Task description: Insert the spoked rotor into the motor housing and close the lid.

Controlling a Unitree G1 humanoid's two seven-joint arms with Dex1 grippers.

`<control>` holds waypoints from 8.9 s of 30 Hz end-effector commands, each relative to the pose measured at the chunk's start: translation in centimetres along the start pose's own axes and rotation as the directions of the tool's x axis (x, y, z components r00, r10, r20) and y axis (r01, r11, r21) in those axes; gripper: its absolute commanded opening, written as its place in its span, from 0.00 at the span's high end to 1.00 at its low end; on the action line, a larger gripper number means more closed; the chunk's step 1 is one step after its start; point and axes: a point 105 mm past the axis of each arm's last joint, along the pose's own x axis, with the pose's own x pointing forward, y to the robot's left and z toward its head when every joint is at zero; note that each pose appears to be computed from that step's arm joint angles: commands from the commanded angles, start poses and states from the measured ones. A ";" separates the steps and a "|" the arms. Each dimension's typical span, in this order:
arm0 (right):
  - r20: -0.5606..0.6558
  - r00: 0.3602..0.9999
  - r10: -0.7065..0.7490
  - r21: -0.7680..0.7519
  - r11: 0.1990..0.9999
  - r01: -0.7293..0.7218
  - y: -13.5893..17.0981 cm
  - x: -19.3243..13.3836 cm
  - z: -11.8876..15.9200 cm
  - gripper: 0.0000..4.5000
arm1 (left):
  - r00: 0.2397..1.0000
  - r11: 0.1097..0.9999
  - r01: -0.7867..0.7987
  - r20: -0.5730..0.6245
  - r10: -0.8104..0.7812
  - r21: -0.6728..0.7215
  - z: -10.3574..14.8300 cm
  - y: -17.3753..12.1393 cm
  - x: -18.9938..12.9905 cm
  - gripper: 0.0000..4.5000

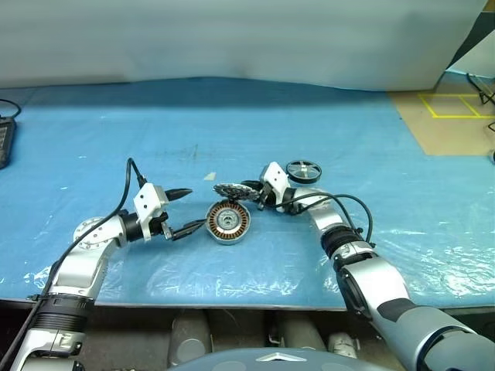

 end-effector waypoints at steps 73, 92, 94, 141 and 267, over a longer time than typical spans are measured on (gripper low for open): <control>0.160 0.906 0.391 -0.005 0.918 -0.396 8.1 -2.3 6.8 0.87 | 0.995 0.999 0.049 0.085 -0.047 -0.023 0.0 -3.5 -1.6 0.00; 0.112 0.919 0.377 0.048 0.922 -0.384 8.3 -1.1 5.1 0.87 | 0.997 1.000 0.018 0.073 -0.017 -0.011 0.6 -3.3 -1.8 0.00; 0.104 0.920 0.378 0.046 0.922 -0.384 8.3 -1.1 4.9 0.87 | 0.997 1.000 0.016 0.072 -0.015 -0.010 0.6 -3.2 -1.8 0.00; 0.049 0.919 0.391 -0.125 0.915 -0.383 6.2 -3.4 6.0 0.89 | 0.997 1.000 0.006 0.079 -0.007 0.009 1.1 -2.9 -0.9 0.00; -0.149 0.864 0.481 -0.219 0.836 -0.504 6.8 -3.2 4.6 0.99 | 0.999 1.000 -0.015 0.049 0.015 0.006 -0.4 -2.9 -1.3 0.00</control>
